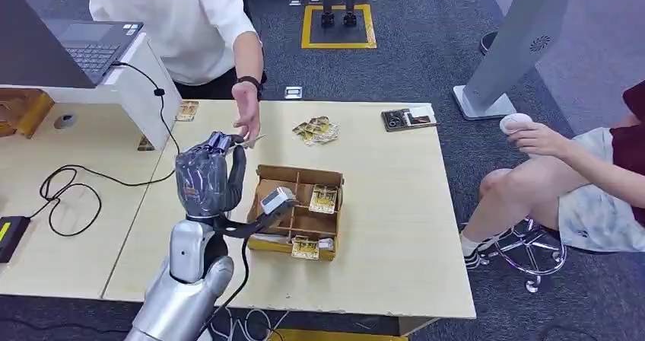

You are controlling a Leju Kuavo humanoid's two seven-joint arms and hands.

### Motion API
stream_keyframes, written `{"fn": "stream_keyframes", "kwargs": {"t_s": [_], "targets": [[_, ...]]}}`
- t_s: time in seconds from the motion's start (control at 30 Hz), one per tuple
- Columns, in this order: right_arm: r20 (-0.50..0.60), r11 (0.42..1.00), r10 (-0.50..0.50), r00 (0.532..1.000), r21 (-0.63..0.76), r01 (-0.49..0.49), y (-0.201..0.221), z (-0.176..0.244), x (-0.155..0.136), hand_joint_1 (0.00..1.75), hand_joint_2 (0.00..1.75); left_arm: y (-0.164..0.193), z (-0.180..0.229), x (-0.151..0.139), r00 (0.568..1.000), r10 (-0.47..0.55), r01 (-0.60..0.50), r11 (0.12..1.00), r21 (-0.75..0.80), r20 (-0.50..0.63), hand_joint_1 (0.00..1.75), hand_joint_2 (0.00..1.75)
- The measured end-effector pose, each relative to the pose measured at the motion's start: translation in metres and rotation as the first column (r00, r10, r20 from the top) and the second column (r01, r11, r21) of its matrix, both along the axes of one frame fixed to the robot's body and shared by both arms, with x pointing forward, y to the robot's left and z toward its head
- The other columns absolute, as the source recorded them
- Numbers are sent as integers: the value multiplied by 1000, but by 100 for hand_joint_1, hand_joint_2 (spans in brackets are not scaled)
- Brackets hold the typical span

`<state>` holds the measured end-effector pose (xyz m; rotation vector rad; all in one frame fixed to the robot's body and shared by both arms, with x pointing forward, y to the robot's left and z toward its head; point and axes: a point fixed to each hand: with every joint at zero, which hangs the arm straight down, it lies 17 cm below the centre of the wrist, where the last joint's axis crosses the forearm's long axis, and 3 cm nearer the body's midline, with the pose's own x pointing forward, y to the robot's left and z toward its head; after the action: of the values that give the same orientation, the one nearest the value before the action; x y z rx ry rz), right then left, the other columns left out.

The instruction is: Pass the card to the sensor for recognition and then transmit it.

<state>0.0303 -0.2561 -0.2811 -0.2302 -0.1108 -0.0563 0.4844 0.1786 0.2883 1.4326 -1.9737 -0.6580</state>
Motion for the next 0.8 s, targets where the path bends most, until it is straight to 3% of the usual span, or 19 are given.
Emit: {"fn": "stream_keyframes", "kwargs": {"t_s": [0.27, 0.63, 0.67, 0.7, 0.73, 0.8], "targets": [[4, 1000, 13, 1000, 4, -13, 0, 0, 2, 0, 175, 5, -30, 38, 992, 63, -58, 997, 47, -109, 175, 175], [-2, 1000, 18, 1000, 7, -18, 0, -1, 1, 0, 175, 9, -70, 52, 973, 143, -107, 975, 195, -179, 175, 175], [-2, 1000, 17, 1000, 8, -17, 0, -1, 1, 0, 175, 9, -72, 53, 972, 147, -109, 973, 202, -183, 148, 175], [-2, 1000, 16, 1000, 8, -16, 0, -1, 1, 0, 175, 9, -76, 53, 971, 149, -108, 972, 208, -189, 37, 175], [-2, 1000, 16, 1000, 8, -16, 0, -1, 1, 0, 175, 9, -78, 53, 970, 147, -105, 971, 215, -193, 0, 175], [-4, 1000, 10, 1000, 9, -10, 0, -1, 1, 0, 175, 8, -82, 52, 969, 147, -102, 970, 221, -198, 0, 175]]}}
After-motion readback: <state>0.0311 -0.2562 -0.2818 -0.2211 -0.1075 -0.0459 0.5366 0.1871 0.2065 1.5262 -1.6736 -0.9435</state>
